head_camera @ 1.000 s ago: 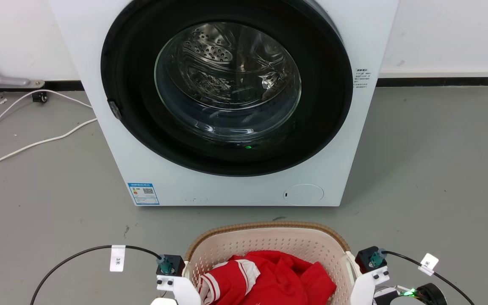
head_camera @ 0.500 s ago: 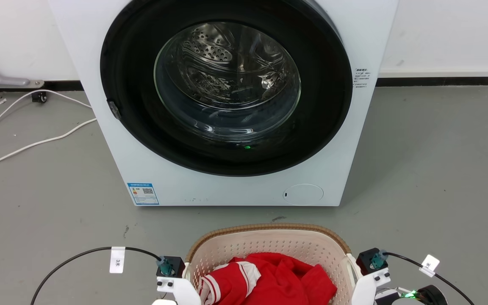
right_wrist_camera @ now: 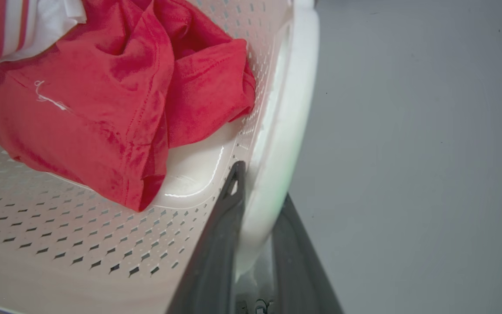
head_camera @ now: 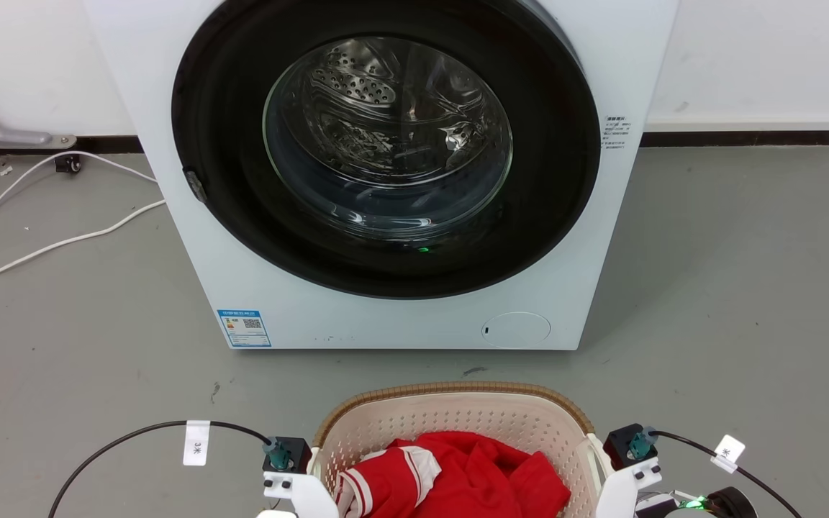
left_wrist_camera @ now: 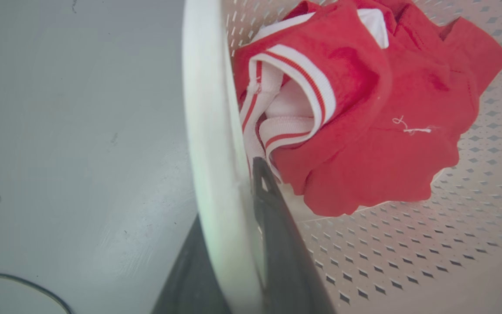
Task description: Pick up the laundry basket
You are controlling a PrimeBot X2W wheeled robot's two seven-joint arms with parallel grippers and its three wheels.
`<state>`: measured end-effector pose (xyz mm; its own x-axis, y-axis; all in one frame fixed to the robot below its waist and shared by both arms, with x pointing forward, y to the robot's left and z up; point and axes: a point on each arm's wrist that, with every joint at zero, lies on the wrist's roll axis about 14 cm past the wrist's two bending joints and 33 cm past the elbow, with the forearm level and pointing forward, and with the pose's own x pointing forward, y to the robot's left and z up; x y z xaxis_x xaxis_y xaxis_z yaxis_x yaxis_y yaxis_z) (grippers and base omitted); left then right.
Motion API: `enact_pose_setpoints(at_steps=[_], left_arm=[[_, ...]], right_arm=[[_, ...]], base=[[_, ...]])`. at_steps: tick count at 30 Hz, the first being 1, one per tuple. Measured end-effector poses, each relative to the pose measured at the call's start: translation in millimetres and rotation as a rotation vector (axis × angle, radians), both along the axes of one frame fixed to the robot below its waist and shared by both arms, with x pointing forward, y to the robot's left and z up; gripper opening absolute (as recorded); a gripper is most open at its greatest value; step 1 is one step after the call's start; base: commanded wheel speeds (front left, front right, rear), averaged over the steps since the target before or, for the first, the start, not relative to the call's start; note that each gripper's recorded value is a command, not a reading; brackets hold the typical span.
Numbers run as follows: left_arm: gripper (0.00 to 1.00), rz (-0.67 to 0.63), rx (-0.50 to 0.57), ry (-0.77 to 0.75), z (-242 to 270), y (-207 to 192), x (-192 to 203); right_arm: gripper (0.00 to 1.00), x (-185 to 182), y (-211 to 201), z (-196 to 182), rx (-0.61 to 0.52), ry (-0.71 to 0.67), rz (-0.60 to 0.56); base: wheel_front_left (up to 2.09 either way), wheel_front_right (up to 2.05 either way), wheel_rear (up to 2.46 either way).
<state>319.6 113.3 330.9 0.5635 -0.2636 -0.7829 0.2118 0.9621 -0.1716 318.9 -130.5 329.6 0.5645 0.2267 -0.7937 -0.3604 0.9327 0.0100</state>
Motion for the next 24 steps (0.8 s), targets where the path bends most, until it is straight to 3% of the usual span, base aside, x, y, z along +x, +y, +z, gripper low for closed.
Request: enact_pose_setpoints(at_steps=[24], left_arm=[[0.00,-0.005,0.000,0.005,-1.8,0.2,-1.0]], right_arm=[[0.00,-3.3,-0.9,-1.6,0.007,0.005,-0.004]], base=[[0.00,0.00,0.00]])
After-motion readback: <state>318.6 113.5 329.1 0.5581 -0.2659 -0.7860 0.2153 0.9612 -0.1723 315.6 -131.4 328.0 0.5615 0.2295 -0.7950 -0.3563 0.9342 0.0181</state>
